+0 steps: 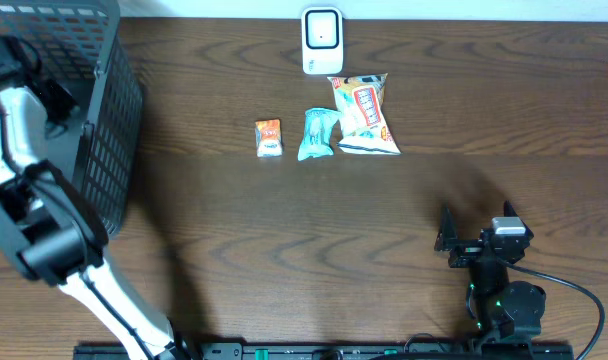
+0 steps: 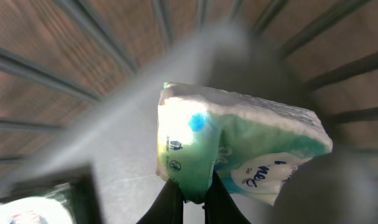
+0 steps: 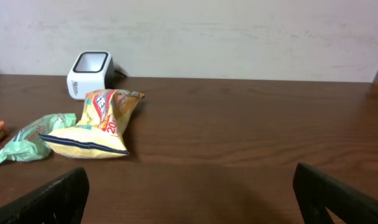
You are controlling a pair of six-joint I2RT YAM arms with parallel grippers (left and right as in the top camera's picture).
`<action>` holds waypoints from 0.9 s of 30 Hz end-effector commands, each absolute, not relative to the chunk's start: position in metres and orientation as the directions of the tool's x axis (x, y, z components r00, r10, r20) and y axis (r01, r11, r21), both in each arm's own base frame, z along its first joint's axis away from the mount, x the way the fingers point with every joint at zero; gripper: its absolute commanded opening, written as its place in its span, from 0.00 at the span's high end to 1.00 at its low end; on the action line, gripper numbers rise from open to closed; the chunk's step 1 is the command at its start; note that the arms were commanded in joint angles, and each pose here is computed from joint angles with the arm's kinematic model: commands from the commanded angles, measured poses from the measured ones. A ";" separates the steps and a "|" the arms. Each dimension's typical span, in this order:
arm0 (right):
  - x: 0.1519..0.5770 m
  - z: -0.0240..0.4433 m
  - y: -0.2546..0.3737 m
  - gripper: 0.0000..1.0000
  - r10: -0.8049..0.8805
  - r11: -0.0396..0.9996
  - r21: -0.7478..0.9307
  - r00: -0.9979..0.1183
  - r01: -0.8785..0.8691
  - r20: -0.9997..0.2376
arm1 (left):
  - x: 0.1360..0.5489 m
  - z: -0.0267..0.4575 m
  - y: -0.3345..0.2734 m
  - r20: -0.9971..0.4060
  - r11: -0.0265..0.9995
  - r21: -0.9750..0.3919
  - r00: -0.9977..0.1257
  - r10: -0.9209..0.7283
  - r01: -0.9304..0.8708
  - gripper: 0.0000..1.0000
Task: Scan the item barcode
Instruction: 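Reach into the basket and grasp the teal Kleenex tissue pack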
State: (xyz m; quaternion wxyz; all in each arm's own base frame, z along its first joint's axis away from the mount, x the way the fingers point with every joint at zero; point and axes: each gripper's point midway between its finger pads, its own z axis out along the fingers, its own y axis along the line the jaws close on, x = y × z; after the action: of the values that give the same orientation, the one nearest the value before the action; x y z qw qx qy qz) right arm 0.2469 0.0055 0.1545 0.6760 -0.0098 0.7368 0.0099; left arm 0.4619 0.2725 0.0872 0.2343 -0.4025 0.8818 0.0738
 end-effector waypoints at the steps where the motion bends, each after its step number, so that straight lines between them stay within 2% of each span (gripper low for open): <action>1: 0.247 0.153 0.005 0.01 0.013 1.000 0.015 -0.090 -0.021 -0.996 | 0.456 0.229 0.252 -0.640 0.691 -0.229 -0.428 -0.638 -0.686 0.93; 4: 0.247 0.153 0.005 0.01 0.013 1.000 0.015 -0.090 -0.021 -0.996 | 0.436 0.312 0.224 -0.684 0.674 -0.392 -0.292 -0.669 -0.626 0.93; 6: 0.247 0.153 0.005 0.01 0.013 1.000 0.015 -0.090 -0.021 -0.996 | 0.424 0.340 0.216 -0.696 0.660 -0.440 -0.233 -0.679 -0.609 0.93; 7: 0.247 0.153 0.005 0.01 0.013 1.000 0.015 -0.090 -0.021 -0.996 | 0.412 0.370 0.204 -0.709 0.663 -0.485 -0.186 -0.680 -0.570 0.93; 10: 0.247 0.153 0.005 0.01 0.013 1.000 0.015 -0.090 -0.021 -0.996 | 0.395 0.414 0.172 -0.726 0.708 -0.547 -0.167 -0.667 -0.446 0.93; 15: 0.247 0.153 0.005 0.01 0.013 1.000 0.015 -0.090 -0.021 -0.996 | 0.365 0.460 0.099 -0.713 0.758 -0.634 -0.261 -0.650 -0.155 0.93; 27: 0.247 0.153 0.005 0.01 0.013 1.000 0.015 -0.090 -0.021 -0.996 | 0.374 0.456 -0.039 -0.712 0.761 -0.630 -0.505 -0.487 0.156 0.93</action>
State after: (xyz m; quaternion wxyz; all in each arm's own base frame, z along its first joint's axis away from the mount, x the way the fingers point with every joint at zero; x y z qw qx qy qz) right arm 0.2469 0.0055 0.1541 0.6753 -0.0098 0.7374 0.0099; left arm 0.3732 -0.0098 0.4567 0.4991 -0.1483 0.7947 -0.3120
